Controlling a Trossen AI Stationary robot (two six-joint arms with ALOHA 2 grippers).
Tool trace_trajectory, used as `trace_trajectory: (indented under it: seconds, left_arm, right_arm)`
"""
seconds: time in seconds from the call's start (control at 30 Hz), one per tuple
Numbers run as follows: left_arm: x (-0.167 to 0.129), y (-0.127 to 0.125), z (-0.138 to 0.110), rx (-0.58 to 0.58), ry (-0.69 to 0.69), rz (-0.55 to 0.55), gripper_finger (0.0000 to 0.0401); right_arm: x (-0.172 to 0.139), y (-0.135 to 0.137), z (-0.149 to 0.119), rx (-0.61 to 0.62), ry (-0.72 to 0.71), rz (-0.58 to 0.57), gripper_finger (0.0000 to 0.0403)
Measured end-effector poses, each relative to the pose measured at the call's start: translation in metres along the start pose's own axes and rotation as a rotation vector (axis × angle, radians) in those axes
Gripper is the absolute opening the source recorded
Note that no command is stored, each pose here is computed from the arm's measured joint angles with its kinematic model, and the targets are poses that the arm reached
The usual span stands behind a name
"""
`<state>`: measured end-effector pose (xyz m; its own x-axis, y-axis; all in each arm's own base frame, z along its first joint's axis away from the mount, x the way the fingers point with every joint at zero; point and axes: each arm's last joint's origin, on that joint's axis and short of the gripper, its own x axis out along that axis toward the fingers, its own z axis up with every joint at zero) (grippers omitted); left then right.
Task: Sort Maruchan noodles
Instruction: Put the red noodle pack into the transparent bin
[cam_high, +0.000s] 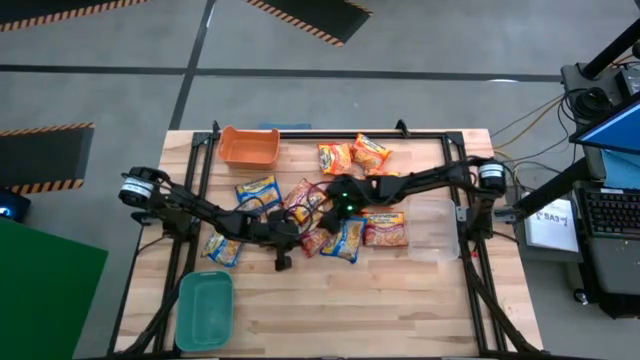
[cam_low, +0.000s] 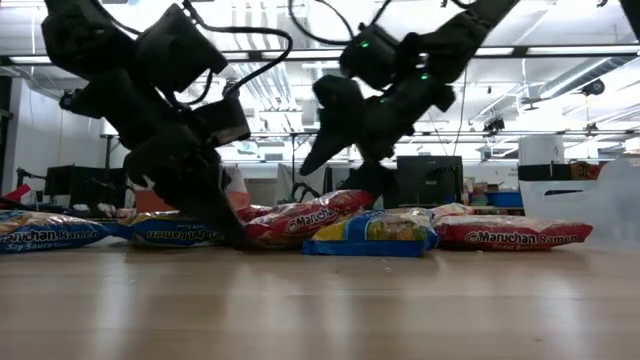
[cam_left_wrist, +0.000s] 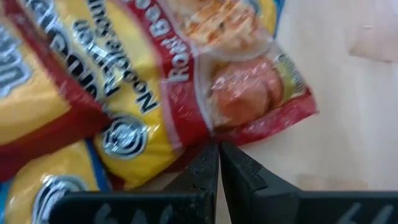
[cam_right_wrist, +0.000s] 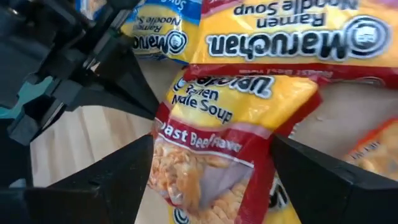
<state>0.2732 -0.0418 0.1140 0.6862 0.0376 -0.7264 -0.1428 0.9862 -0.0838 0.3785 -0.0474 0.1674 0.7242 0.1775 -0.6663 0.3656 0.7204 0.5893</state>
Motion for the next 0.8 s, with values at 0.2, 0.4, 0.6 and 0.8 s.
trace_trajectory:
  seconds: [0.2, 0.4, 0.6, 0.8]
  left_arm:
    - [0.0, 0.004, -0.012, -0.046, -0.023, 0.015, 0.0]
    - [-0.001, 0.007, -0.017, -0.056, -0.068, 0.029, 0.0]
    - [-0.001, 0.008, -0.022, -0.068, -0.08, 0.028, 0.0]
    - [-0.002, 0.008, -0.021, -0.078, -0.086, 0.026, 0.0]
  right_arm:
    - [0.015, 0.005, 0.014, -0.009, 0.057, -0.038, 0.0314]
    - [0.016, 0.007, 0.018, 0.003, 0.09, -0.062, 0.0309]
    - [0.014, 0.008, 0.019, 0.014, 0.083, -0.06, 0.0313]
    - [0.015, 0.004, 0.017, 0.017, 0.08, -0.083, 0.0307]
